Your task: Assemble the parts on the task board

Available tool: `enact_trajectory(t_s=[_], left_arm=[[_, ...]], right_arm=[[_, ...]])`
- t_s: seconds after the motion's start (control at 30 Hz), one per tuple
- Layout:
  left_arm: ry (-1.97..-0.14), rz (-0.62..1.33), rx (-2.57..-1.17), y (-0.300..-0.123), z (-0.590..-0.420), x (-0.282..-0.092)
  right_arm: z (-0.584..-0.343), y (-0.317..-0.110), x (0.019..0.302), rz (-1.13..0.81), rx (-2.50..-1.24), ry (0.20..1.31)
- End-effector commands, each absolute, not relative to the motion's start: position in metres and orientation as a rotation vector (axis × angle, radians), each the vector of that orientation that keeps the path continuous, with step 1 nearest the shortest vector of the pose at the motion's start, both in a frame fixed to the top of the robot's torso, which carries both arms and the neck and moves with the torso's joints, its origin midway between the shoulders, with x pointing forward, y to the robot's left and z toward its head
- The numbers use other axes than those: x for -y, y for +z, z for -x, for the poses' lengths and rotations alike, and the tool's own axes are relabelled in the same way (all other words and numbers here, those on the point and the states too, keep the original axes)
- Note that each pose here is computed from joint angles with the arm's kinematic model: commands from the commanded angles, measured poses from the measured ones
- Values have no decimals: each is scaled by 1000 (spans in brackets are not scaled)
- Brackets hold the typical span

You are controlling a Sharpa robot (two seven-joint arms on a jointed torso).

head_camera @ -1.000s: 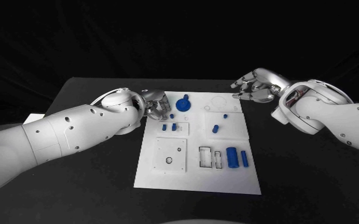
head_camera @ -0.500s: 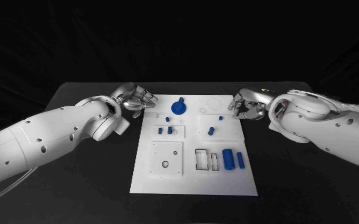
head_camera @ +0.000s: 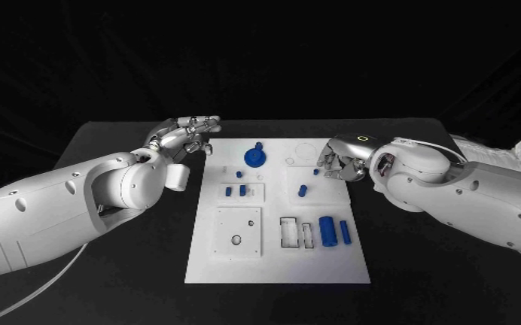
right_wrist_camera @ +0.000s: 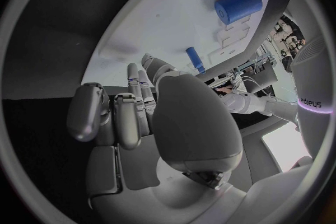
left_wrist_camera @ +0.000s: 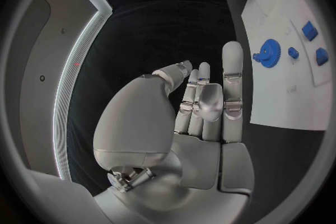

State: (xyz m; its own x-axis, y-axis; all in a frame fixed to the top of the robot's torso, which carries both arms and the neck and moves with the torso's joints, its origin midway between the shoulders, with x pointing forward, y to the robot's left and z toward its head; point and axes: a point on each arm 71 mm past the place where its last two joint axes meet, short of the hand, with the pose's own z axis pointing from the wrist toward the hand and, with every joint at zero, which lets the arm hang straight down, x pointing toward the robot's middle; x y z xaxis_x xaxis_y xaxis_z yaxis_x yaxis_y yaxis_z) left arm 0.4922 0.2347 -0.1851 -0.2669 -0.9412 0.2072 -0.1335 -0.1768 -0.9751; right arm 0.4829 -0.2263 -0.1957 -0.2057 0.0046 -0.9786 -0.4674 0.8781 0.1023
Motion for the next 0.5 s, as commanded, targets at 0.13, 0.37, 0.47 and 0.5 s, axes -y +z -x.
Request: enact_trajectory(t_s=[0.13, 0.37, 0.47, 0.5], left_arm=[[-1619, 1377, -1311, -181, -489, -234], [-1630, 1379, -1315, -180, -486, -232], [-1632, 1380, -1317, -180, -485, -232], [-1632, 1380, -1318, -180, -485, -232]], right_arm=[[-483, -198, 215, 408, -1730, 439], [-486, -203, 208, 418, -1753, 439], [-486, -205, 206, 424, -1767, 432], [-486, -206, 205, 426, -1771, 429]])
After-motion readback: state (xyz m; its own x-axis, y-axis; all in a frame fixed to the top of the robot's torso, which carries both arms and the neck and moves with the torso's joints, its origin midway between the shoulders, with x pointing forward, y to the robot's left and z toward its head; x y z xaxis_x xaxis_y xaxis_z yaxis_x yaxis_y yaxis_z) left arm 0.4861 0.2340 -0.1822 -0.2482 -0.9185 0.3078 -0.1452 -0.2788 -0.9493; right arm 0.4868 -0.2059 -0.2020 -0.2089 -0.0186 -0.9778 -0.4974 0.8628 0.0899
